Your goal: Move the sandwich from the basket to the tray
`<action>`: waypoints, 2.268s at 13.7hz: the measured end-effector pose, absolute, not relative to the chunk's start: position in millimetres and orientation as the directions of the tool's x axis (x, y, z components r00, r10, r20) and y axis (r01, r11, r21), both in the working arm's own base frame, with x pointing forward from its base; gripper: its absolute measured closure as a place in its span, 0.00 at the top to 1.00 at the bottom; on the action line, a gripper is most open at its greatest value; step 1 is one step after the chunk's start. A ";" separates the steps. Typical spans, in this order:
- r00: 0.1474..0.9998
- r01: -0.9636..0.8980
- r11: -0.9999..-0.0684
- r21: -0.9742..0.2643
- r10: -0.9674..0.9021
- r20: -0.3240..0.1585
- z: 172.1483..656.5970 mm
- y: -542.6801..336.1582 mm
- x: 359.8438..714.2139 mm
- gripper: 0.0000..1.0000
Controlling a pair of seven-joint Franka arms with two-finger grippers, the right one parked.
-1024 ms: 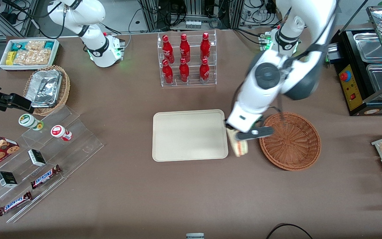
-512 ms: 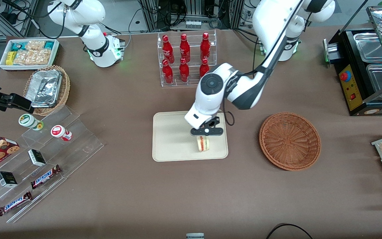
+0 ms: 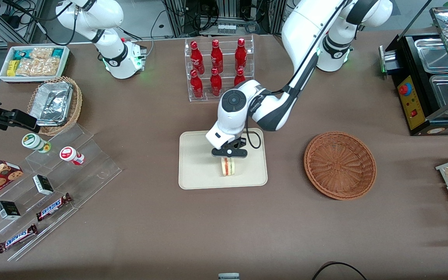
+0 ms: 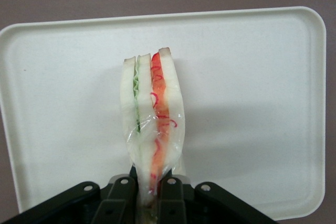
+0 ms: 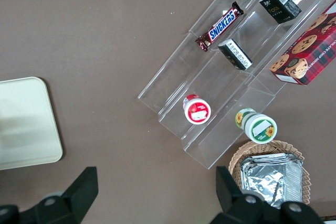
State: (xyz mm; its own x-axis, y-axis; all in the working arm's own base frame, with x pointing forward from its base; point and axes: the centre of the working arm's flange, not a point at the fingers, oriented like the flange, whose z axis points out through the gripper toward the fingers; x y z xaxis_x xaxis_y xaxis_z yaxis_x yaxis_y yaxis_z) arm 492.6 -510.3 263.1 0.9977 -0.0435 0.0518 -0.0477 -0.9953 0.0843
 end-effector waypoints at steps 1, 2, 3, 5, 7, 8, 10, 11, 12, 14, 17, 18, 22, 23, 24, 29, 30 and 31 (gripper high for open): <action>0.998 -0.052 -0.995 0.082 -0.048 0.049 258.5 -512.5 490.1 0.15; 0.998 -0.055 -0.995 0.081 -0.051 0.046 254.5 -514.0 488.3 0.15; 0.998 -0.058 -0.995 0.079 -0.055 0.043 251.0 -515.5 486.4 0.15; 0.997 -0.063 -0.995 0.078 -0.060 0.041 245.3 -518.3 483.4 0.15; 0.997 -0.064 -0.995 0.075 -0.061 0.037 239.2 -519.1 483.0 0.15; 0.997 -0.064 -0.995 0.075 -0.061 0.036 236.9 -519.7 483.4 0.15; 0.997 -0.066 -0.995 0.076 -0.063 0.038 237.0 -521.5 483.8 0.30; 0.997 -0.068 -0.995 0.078 -0.065 0.040 238.2 -522.8 483.5 0.41; 0.997 -0.069 -0.994 0.080 -0.066 0.044 240.3 -524.1 484.1 0.50; 0.996 -0.067 -0.994 0.090 -0.062 0.060 250.1 -525.8 489.5 0.72; 0.996 -0.052 -0.995 0.087 -0.046 0.075 286.9 -521.2 499.9 0.99; 0.996 -0.039 -0.996 0.086 -0.032 0.081 305.3 -515.7 504.7 1.00; 0.995 0.061 -0.997 0.047 0.064 0.070 394.3 -458.5 531.1 1.00; 0.993 0.097 -0.995 0.036 0.099 0.065 416.6 -435.7 539.8 1.00; 0.989 0.132 -0.991 0.030 0.134 0.064 437.3 -411.9 548.4 1.00; 0.983 0.179 -0.984 -0.018 0.178 0.040 506.8 -303.5 566.6 1.00; 0.986 0.166 -0.986 -0.032 0.165 0.026 516.2 -285.0 566.8 1.00; 0.988 0.151 -0.988 -0.043 0.151 0.014 525.2 -268.1 566.6 1.00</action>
